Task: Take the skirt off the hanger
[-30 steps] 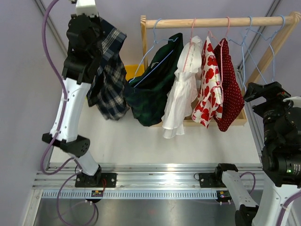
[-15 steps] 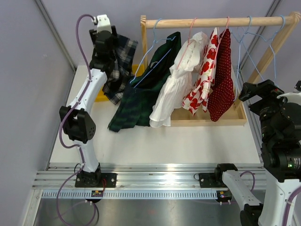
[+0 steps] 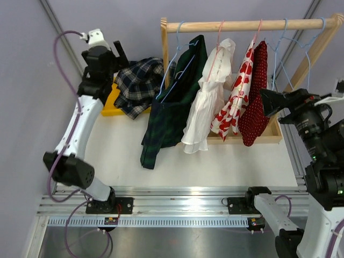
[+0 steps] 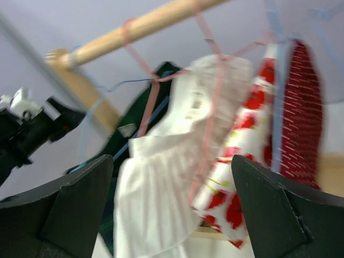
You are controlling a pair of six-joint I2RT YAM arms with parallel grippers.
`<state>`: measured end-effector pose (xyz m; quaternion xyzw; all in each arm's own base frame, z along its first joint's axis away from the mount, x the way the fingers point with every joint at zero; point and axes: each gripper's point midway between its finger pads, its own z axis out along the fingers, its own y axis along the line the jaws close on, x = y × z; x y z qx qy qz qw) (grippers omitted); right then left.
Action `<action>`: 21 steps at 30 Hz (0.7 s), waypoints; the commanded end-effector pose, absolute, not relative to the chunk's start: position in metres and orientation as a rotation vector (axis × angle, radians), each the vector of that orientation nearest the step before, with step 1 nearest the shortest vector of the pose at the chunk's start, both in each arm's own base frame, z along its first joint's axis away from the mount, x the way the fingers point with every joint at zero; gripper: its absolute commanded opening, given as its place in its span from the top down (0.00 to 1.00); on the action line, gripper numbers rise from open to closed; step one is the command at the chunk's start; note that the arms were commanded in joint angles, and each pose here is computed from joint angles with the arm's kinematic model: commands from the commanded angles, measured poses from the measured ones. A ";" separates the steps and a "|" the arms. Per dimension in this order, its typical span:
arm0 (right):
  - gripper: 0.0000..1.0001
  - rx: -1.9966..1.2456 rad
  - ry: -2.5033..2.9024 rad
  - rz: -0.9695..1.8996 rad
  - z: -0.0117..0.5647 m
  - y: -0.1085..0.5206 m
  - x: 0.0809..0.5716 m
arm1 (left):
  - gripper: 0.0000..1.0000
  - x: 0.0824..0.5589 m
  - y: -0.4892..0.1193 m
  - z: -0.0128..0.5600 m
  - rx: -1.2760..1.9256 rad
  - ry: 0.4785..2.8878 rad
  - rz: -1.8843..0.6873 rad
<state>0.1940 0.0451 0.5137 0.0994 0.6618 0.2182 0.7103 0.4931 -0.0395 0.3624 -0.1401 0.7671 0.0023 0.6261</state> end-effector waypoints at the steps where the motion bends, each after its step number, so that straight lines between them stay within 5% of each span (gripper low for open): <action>1: 0.00 -0.128 1.456 0.808 0.551 0.114 0.200 | 0.01 0.448 -0.070 0.464 -0.205 1.556 -0.237; 6: 0.02 -0.209 1.497 1.013 0.568 0.142 0.237 | 0.01 0.403 -0.102 0.477 -0.123 1.532 -0.426; 12: 0.02 -0.152 1.505 0.904 0.574 0.129 0.247 | 0.01 0.363 -0.173 0.533 0.121 1.448 -0.581; 21: 0.01 0.149 1.590 0.606 0.515 0.072 0.229 | 0.02 0.375 -0.225 0.529 0.223 1.514 -0.601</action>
